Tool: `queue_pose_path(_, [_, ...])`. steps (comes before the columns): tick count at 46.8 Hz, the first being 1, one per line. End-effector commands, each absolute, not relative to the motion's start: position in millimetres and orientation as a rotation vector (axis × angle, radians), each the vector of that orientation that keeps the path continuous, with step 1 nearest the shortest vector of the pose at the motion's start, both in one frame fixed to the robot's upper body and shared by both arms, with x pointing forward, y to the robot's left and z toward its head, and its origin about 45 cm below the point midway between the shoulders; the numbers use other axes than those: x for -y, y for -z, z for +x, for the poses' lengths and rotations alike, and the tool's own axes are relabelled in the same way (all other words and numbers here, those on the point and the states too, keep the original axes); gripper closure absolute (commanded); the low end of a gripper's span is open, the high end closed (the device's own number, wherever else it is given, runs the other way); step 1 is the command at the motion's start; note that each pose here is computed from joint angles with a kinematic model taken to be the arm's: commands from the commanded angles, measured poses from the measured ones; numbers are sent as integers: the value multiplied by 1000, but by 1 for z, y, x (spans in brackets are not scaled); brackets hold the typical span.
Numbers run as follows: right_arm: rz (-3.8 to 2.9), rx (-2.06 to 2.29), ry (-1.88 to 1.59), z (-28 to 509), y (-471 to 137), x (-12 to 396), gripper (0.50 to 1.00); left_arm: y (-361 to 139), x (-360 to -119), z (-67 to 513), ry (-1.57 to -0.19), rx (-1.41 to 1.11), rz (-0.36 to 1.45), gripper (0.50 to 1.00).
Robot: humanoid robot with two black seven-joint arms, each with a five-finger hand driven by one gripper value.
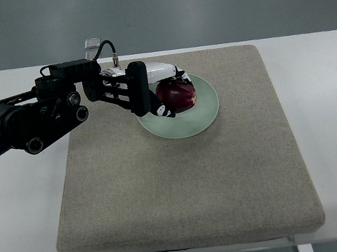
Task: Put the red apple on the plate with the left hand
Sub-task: 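Lower the apple onto the pale green plate and open the left hand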
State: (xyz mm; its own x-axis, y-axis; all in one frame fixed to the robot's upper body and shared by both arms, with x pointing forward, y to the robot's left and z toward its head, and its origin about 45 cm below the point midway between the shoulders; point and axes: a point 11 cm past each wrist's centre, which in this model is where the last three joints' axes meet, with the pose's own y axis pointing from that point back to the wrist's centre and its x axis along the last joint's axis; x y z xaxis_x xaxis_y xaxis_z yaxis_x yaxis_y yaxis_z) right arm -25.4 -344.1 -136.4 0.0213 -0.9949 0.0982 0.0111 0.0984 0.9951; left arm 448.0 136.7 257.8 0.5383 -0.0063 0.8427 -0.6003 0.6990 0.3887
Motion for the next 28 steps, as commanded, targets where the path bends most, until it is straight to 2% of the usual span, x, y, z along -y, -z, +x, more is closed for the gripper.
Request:
queue_pose_path(1, [1137,1230,1127,-25,136,344,568,-248,-136,446,-390,944,738,1000])
queue_pose_path(17, [1137,1230,1127,-25,136,344,568,-239,-134,443,-373,937,751,1000])
queue_pose_path(18, [1137,1230,1127,-25,136,344,568,-239,-134,443,-373,937,751,984])
queue_pose_path(19, [1137,1230,1127,-25,136,344,568,-239,-134,443,-374,935,752,943])
queue_pose_path(23, [1137,1230,1127,-25,136,344,568,-239,-135,443,-376,935,750,733])
queue_pose_path(25, [1137,1230,1127,-25,136,344,568,-240,-135,443,-378,934,749,688])
queue_pose_path(28, [1137,1230,1127,-25,136,344,568,-240,-136,444,-384,926,747,575])
